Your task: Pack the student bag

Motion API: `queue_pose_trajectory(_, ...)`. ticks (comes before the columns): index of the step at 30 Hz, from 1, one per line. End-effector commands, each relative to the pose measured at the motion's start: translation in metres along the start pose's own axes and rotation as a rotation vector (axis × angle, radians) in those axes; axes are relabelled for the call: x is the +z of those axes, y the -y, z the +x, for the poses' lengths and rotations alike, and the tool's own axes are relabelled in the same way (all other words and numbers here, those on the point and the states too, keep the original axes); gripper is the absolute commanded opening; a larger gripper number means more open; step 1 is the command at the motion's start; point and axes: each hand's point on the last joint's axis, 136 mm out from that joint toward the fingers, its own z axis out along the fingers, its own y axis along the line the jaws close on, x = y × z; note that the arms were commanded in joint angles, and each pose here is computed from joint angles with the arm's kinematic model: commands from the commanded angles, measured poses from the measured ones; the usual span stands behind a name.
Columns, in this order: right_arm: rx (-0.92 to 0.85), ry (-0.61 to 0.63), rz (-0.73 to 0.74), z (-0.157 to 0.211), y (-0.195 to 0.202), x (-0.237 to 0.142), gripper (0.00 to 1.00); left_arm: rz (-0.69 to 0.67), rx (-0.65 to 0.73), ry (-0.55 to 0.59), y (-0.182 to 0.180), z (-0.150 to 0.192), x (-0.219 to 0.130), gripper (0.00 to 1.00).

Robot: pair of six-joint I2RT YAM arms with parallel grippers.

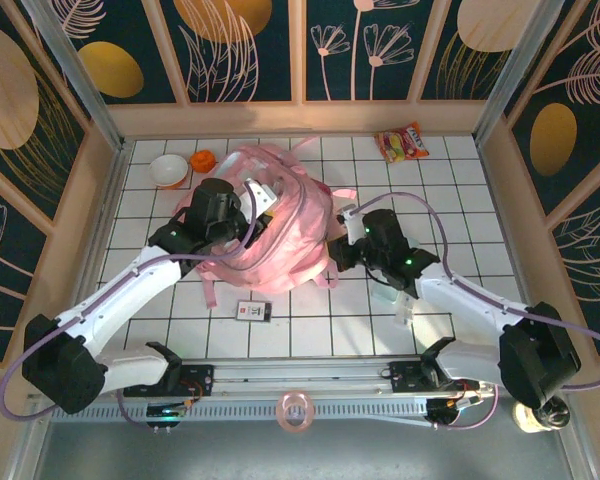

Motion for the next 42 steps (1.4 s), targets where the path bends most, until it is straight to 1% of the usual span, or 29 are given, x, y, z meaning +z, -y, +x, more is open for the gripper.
queue_pose_trajectory(1,-0.039,-0.1,-0.042,0.023,-0.009,-0.001,0.0,-0.024,0.044,0.045,-0.013,-0.015,-0.009,0.01)
queue_pose_trajectory(2,-0.06,-0.105,-0.081,0.022,-0.021,0.001,0.0,-0.001,0.037,0.055,-0.009,-0.016,-0.005,0.08)
queue_pose_trajectory(4,-0.071,-0.145,-0.158,0.025,-0.041,0.007,0.0,0.049,0.022,0.079,-0.003,-0.02,0.003,0.35)
queue_pose_trajectory(5,-0.068,-0.161,-0.19,0.027,-0.048,0.009,0.0,0.067,0.023,0.086,0.0,-0.021,0.005,0.45)
queue_pose_trajectory(6,-0.061,-0.17,-0.233,0.027,-0.055,0.009,0.0,0.092,0.026,0.091,0.004,-0.022,0.006,0.54)
queue_pose_trajectory(7,-0.053,-0.173,-0.275,0.027,-0.063,0.01,0.0,0.129,0.04,0.093,0.011,-0.021,0.005,0.6)
queue_pose_trajectory(9,-0.039,-0.183,-0.329,0.026,-0.071,0.01,0.0,0.213,0.084,0.101,0.03,-0.017,0.0,0.68)
queue_pose_trajectory(10,-0.034,-0.188,-0.346,0.025,-0.074,0.01,0.0,0.245,0.104,0.101,0.04,-0.013,-0.002,0.7)
queue_pose_trajectory(12,-0.019,-0.207,-0.382,0.023,-0.079,0.01,0.0,0.341,0.176,0.07,0.068,0.006,-0.007,0.73)
queue_pose_trajectory(15,0.009,-0.231,-0.414,0.021,-0.083,0.01,0.0,0.44,0.258,-0.011,0.109,0.035,-0.005,0.75)
queue_pose_trajectory(17,0.026,-0.239,-0.428,0.02,-0.084,0.009,0.0,0.469,0.276,-0.067,0.126,0.052,0.001,0.76)
queue_pose_trajectory(19,0.042,-0.241,-0.435,0.017,-0.084,0.008,0.0,0.455,0.276,-0.118,0.131,0.069,0.01,0.76)
queue_pose_trajectory(21,0.053,-0.243,-0.438,0.016,-0.084,0.007,0.0,0.411,0.267,-0.16,0.127,0.083,0.017,0.75)
queue_pose_trajectory(23,0.06,-0.24,-0.442,0.014,-0.083,0.006,0.0,0.354,0.241,-0.174,0.12,0.089,0.024,0.71)
queue_pose_trajectory(25,0.063,-0.235,-0.449,0.012,-0.084,0.004,0.0,0.328,0.23,-0.19,0.117,0.097,0.029,0.62)
queue_pose_trajectory(27,0.063,-0.235,-0.461,0.012,-0.086,0.002,0.0,0.267,0.202,-0.198,0.109,0.102,0.036,0.55)
queue_pose_trajectory(28,0.061,-0.231,-0.465,0.011,-0.087,0.001,0.0,0.269,0.199,-0.191,0.11,0.102,0.036,0.51)
queue_pose_trajectory(29,0.061,-0.227,-0.469,0.01,-0.088,-0.001,0.0,0.281,0.189,-0.172,0.112,0.099,0.037,0.43)
queue_pose_trajectory(30,0.06,-0.224,-0.468,0.009,-0.087,-0.002,0.0,0.296,0.18,-0.151,0.115,0.095,0.036,0.34)
queue_pose_trajectory(32,0.061,-0.217,-0.436,0.01,-0.081,-0.001,0.0,0.38,0.2,-0.095,0.129,0.085,0.029,0.08)
queue_pose_trajectory(33,0.062,-0.22,-0.407,0.012,-0.075,0.0,0.0,0.397,0.207,-0.068,0.131,0.079,0.025,0.0)
queue_pose_trajectory(38,0.083,-0.248,-0.141,0.028,-0.017,0.013,0.0,0.447,0.276,0.058,0.14,0.061,-0.002,0.0)
queue_pose_trajectory(42,0.093,-0.237,-0.026,0.028,0.011,0.02,0.0,0.507,0.313,0.134,0.151,0.052,-0.021,0.0)
